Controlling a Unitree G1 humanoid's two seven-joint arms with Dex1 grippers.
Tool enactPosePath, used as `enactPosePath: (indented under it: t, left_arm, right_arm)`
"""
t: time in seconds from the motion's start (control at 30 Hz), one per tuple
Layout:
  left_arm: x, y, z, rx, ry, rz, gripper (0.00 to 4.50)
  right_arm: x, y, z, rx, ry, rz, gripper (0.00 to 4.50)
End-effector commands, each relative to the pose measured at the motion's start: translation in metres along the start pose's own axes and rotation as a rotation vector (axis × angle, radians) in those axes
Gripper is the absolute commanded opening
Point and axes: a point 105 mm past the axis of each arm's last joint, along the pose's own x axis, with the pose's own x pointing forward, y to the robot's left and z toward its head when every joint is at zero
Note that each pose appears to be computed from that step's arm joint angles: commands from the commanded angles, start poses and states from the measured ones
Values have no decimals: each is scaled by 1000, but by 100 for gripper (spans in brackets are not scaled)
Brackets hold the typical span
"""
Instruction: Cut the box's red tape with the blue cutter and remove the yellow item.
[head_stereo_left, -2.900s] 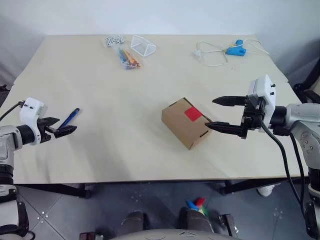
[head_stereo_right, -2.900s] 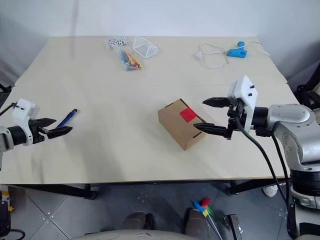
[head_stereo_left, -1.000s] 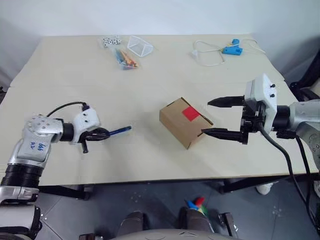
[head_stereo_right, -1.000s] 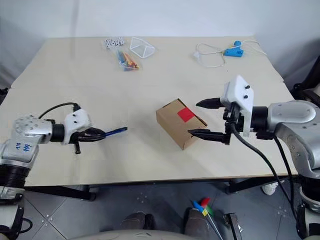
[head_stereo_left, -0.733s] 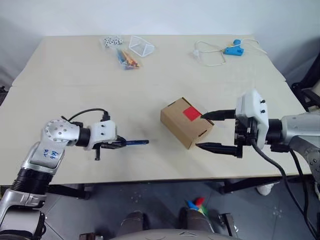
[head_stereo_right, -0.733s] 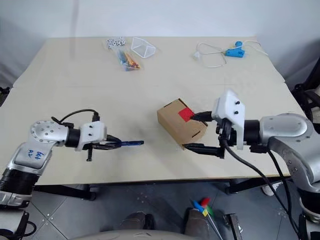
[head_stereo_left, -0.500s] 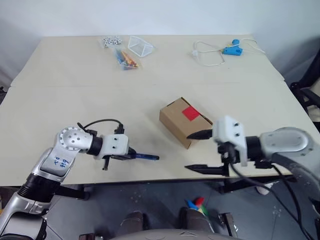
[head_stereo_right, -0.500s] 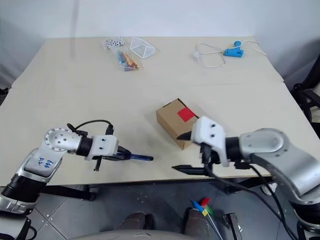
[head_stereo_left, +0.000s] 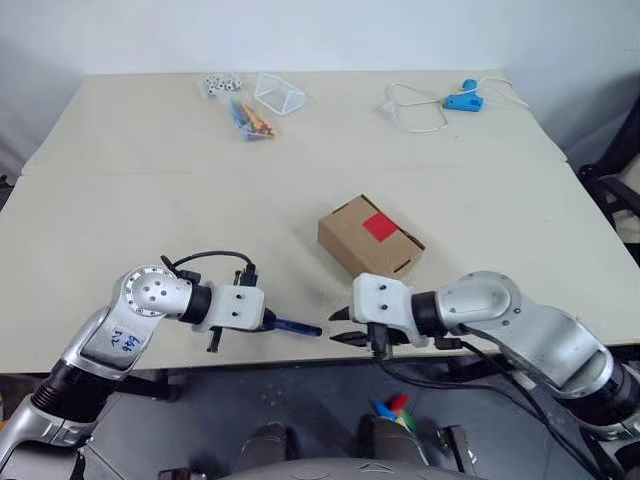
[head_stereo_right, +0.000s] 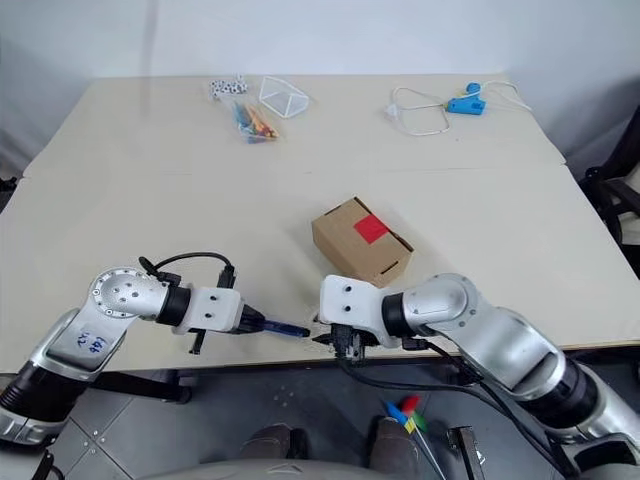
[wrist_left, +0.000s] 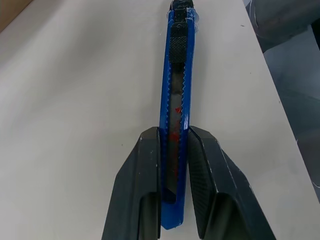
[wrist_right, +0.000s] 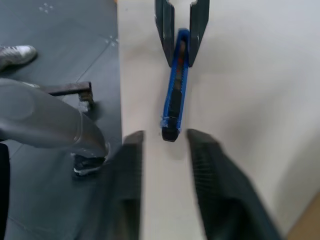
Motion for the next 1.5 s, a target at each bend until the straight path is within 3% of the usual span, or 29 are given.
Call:
enactPosePath:
  t: [0.03,1.07,1.5]
  left_arm:
    - [10,-23,-9,-38,42,-67,41]
    - [18,-25,1,-92,-27,-26,41]
    - [17,-26,5,-88,-38,-26,41]
  right_arm:
    - [5,-2,5,-51,1,-10,15]
    - [45,-4,-16,-82,24,17,6]
    - [71,-3,-7,-46,-43,20,6]
